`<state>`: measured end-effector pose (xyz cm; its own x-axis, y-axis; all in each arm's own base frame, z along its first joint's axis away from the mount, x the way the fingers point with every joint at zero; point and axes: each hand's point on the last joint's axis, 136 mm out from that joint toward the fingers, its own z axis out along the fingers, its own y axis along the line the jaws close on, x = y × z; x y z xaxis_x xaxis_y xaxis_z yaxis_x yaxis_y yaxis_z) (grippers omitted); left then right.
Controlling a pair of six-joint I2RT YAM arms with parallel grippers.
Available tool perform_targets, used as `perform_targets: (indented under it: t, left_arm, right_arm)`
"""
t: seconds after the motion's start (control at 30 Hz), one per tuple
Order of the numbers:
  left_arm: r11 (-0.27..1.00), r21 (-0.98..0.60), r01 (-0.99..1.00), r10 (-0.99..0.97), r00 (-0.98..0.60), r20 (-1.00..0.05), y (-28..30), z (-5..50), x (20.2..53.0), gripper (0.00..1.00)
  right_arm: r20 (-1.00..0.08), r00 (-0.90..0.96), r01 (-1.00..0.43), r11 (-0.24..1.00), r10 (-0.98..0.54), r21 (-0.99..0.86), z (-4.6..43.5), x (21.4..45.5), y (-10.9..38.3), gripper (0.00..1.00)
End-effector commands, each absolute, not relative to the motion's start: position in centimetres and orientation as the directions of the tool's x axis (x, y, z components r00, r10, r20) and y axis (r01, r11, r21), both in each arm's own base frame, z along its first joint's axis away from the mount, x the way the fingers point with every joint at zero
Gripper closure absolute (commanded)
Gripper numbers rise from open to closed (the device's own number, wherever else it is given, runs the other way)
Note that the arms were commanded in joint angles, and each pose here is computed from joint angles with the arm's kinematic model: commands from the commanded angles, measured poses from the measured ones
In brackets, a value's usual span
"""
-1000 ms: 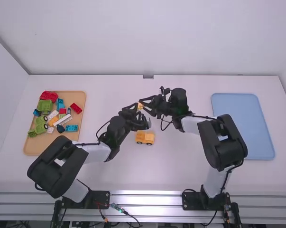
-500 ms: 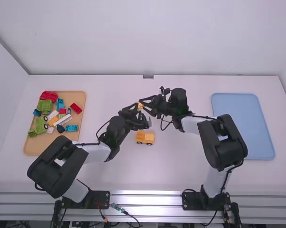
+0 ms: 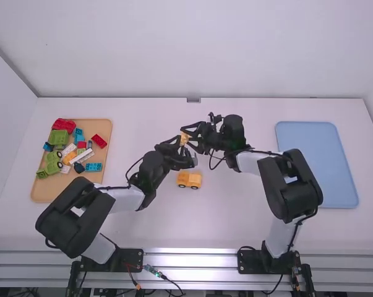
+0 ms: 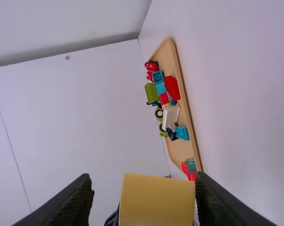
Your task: Assemble lego blocks to make yellow taxi
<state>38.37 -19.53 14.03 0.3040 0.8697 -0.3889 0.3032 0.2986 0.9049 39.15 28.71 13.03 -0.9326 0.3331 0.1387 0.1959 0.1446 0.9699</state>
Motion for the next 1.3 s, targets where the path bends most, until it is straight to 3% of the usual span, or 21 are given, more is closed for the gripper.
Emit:
perform_targets:
  t: [0.0, 0.03, 0.1, 0.17, 0.37, 0.53, 0.67, 0.93, 1.1, 1.27]
  left_arm:
    - [0.304, 0.902, 0.307, 0.86, 0.319, -0.398, -20.1, 14.3, 38.4, 0.68]
    - [0.311, 0.899, 0.308, 0.858, 0.316, -0.405, -20.1, 14.3, 38.4, 0.68]
    - [0.334, 0.888, 0.315, 0.85, 0.307, -0.428, -20.1, 14.3, 38.4, 0.68]
    - [0.362, 0.875, 0.322, 0.841, 0.293, -0.455, -20.0, 14.4, 38.5, 0.67]
    - [0.542, 0.792, 0.281, 0.782, 0.178, -0.598, -18.4, 15.4, 39.3, 0.7]
    - [0.626, 0.721, 0.296, 0.728, 0.111, -0.677, -17.9, 15.4, 39.3, 0.86]
    - [0.643, 0.675, 0.362, 0.712, 0.042, -0.701, -18.1, 14.9, 39.4, 0.9]
    - [0.56, 0.581, 0.59, 0.738, -0.037, -0.674, -19.5, 14.4, 39.2, 0.98]
    - [0.544, 0.453, 0.706, 0.722, -0.12, -0.681, -18.4, 14.1, 38.8, 0.98]
    - [0.434, 0.362, 0.825, 0.719, -0.075, -0.691, -17.1, 14.1, 37.6, 0.98]
  right_arm:
    - [0.124, -0.935, 0.179, 0.14, 0.332, 0.974, 13.4, 39.6, 29.0, 0.35]
    - [0.118, -0.93, 0.177, 0.144, 0.35, 0.974, 13.3, 39.9, 28.9, 0.3]
    - [0.084, -0.922, 0.153, 0.157, 0.377, 0.976, 13.2, 40.5, 28.5, 0.09]
    - [0.034, -0.915, 0.114, 0.177, 0.401, 0.978, 13.1, 41.2, 27.9, 0.01]
    - [-0.233, -0.864, -0.097, 0.306, 0.446, 0.947, 12.8, 44.0, 23.9, 0.01]
    - [-0.393, -0.807, -0.216, 0.4, 0.441, 0.891, 12.7, 45.5, 20.6, 0.01]
    - [-0.436, -0.783, -0.208, 0.474, 0.443, 0.855, 11.3, 46.2, 18.0, 0.01]
    - [-0.525, -0.768, -0.264, 0.565, 0.366, 0.782, 9.6, 46.1, 15.7, 0.01]
    - [-0.544, -0.771, -0.312, 0.548, 0.33, 0.776, 9.9, 45.6, 15.7, 0.01]
    - [-0.589, -0.756, -0.377, 0.546, 0.285, 0.748, 10.2, 45.3, 15.5, 0.01]
